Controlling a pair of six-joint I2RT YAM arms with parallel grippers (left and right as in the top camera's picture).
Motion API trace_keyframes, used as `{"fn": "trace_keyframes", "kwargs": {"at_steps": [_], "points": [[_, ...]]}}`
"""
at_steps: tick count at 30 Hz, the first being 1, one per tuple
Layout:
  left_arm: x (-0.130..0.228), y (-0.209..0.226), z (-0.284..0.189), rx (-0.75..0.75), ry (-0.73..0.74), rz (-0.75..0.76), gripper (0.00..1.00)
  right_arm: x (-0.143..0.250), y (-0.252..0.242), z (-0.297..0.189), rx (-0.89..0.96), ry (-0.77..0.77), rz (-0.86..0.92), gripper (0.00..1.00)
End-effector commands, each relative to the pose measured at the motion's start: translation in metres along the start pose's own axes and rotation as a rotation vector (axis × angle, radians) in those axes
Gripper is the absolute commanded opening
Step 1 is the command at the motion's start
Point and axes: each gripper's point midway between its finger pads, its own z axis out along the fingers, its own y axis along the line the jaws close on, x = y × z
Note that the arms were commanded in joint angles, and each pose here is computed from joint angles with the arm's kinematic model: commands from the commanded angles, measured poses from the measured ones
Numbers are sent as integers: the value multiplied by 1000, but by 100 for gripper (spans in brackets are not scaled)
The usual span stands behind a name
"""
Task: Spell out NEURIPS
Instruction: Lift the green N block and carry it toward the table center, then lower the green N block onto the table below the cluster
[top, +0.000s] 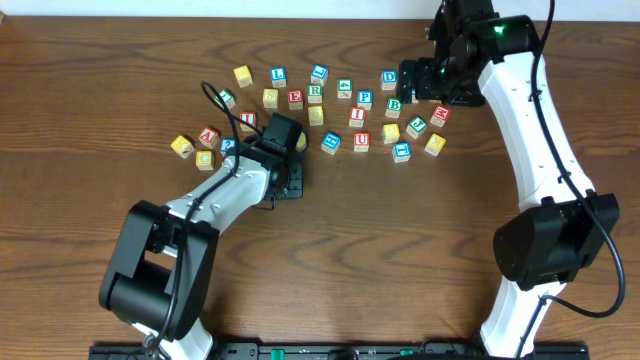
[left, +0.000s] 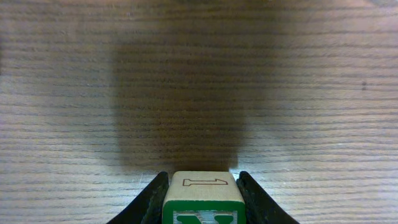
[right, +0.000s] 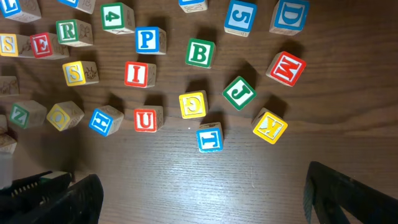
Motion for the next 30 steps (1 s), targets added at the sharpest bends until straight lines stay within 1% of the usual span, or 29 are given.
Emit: {"fn": "trace_keyframes", "kwargs": {"at_steps": [1,5,7,9,14,16,19,27,30], "points": [[5,2,7,-7,23,20,33,-3,1,-7,4,-16,-11,99],[6,1,8,-1,27,21,45,-2,1,-7,4,-12,-11,99],[6,0,8,-1,26,21,48,-2,1,-7,4,-12,-11,99],[5,0,8,-1,25,21,49,-2,1,-7,4,-12,-11,99],[3,-1,7,2,20,25,47,-2,1,-7,4,-12,-11,99],[3,-1,6,2,19,25,40,-2,1,-7,4,-12,-11,99],[0,-2,5,5,13,37,36,-2,1,-7,4,-13,-11,99],[-15,-8,2,24,-39,74,35,-4,2,-7,3,-20,-12,99],[-16,-8,2,25,-42,77,36,-4,2,-7,3,-20,-12,99]]}}
